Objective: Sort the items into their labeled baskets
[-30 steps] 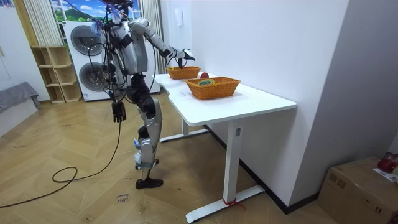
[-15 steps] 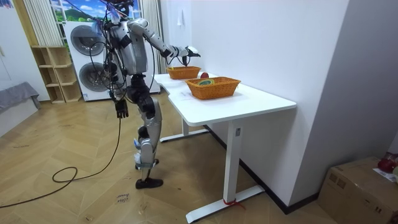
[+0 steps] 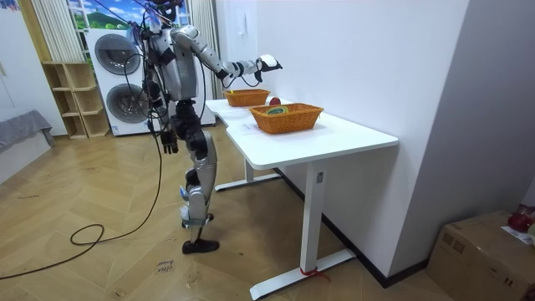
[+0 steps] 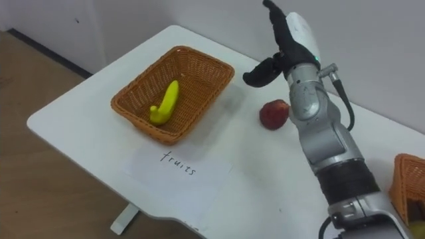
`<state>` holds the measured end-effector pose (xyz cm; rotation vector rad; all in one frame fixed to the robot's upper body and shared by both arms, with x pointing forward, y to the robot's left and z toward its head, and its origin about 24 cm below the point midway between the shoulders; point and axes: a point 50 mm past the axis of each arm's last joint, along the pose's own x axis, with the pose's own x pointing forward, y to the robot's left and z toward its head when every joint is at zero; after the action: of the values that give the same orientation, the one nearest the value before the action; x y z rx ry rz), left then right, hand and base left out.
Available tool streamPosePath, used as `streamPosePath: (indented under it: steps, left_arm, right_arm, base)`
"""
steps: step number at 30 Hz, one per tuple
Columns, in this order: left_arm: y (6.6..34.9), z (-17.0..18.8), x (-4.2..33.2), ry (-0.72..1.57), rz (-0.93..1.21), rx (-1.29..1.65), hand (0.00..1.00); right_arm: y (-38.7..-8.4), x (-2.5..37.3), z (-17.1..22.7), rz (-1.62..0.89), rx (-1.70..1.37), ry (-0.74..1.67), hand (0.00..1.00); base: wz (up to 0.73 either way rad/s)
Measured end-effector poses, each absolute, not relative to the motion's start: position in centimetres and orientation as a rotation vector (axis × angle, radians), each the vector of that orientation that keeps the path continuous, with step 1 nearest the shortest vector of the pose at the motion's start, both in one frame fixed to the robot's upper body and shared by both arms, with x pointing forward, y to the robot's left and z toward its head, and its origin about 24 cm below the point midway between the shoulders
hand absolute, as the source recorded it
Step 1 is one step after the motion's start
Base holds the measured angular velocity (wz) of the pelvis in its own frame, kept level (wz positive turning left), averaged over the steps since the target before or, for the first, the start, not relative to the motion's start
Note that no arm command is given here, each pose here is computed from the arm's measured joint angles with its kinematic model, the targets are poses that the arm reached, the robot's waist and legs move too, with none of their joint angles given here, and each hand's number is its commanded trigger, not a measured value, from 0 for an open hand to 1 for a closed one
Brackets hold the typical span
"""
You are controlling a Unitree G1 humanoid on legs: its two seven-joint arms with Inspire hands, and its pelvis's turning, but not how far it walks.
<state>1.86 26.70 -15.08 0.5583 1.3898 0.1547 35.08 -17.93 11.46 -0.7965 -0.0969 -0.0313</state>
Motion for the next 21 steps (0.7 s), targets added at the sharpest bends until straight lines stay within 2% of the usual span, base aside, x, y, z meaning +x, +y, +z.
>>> streamPosePath:
  steps: [7,21]
  left_arm:
    - [26.6,-15.2,1.8,1.396,0.141,0.558,0.0]
    - [26.0,-15.6,1.5,1.432,0.127,0.54,0.0]
  right_arm:
    - [-18.1,35.1,12.0,-0.049,-0.781,-0.118,0.0]
    - [-20.2,35.0,10.2,-0.1,-0.72,-0.023,0.0]
  base:
    - [-0.09]
    - [-0.05]
